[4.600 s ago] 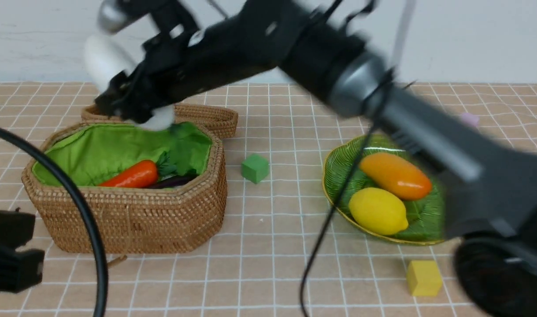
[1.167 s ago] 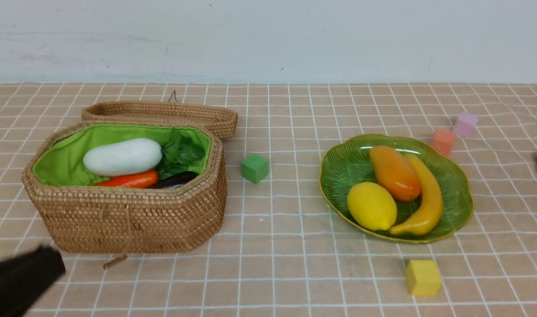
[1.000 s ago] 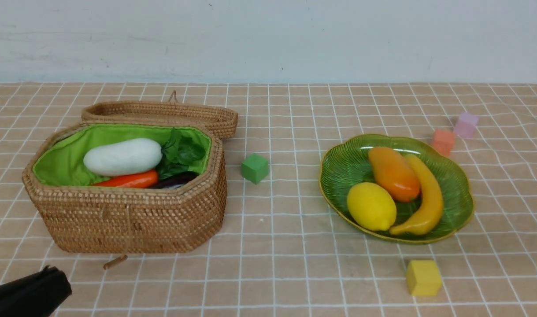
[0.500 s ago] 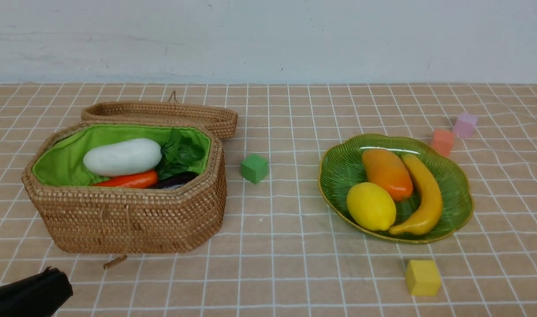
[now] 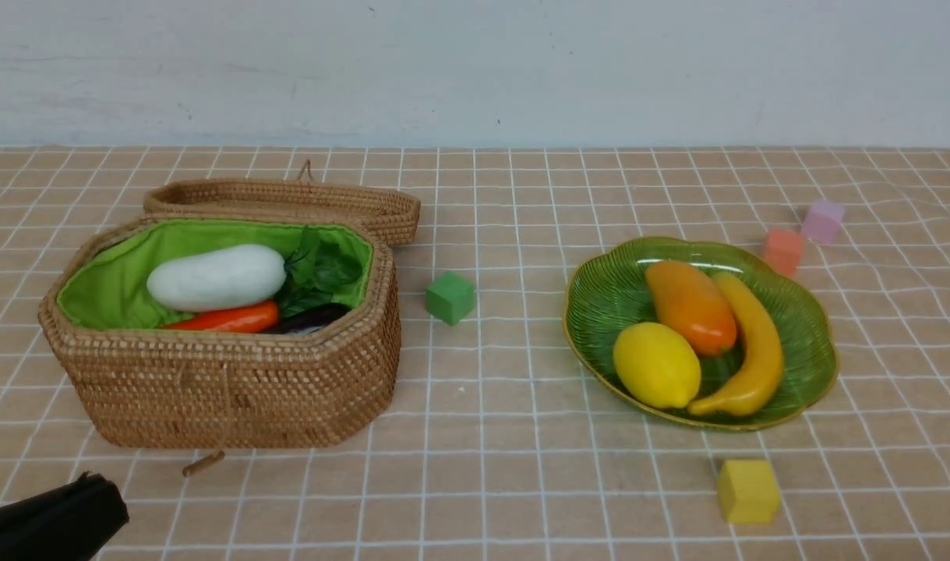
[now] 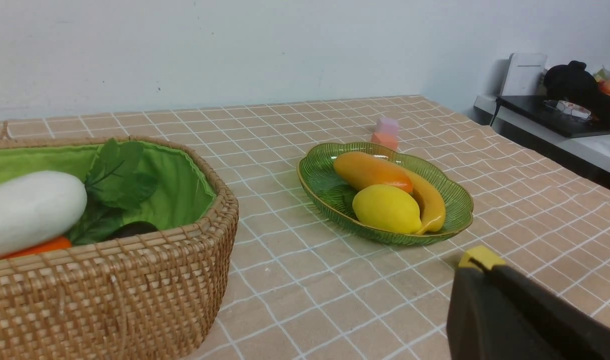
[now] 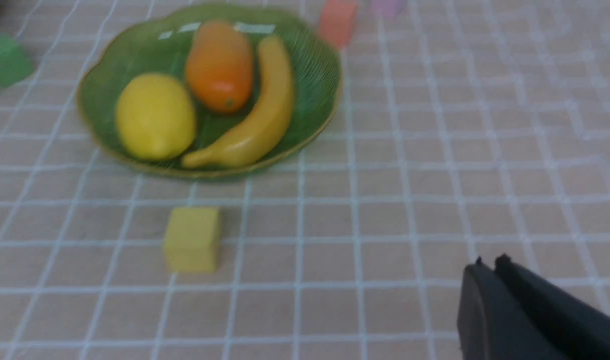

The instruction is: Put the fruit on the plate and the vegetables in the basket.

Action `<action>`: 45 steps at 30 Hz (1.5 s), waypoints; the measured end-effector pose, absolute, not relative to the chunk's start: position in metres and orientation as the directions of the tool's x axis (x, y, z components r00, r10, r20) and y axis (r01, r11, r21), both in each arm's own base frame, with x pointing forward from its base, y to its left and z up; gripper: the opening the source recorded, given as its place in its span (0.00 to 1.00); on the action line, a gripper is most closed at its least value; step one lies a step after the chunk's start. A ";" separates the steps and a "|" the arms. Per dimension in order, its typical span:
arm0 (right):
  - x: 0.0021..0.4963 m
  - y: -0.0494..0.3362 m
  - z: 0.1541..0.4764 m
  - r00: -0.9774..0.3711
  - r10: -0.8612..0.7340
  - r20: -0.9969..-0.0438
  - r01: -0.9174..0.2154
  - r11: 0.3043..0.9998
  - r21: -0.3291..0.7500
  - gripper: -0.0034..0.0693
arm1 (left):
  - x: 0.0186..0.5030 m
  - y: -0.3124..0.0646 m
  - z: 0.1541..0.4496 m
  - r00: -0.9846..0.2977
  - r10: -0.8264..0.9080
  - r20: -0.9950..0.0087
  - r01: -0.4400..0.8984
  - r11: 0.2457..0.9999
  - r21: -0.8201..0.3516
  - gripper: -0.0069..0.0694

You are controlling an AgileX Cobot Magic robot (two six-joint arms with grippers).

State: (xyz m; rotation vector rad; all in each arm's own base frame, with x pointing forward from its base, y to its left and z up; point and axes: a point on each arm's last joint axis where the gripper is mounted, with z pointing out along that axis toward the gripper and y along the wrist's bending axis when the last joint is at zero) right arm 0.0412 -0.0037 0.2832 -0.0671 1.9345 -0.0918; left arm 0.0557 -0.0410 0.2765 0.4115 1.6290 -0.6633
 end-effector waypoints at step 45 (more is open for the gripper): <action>0.052 0.001 0.175 -0.294 0.156 -0.943 0.052 0.988 0.147 0.04 | 0.055 -0.041 0.277 -0.167 -0.107 -0.980 0.612 0.768 -0.188 0.11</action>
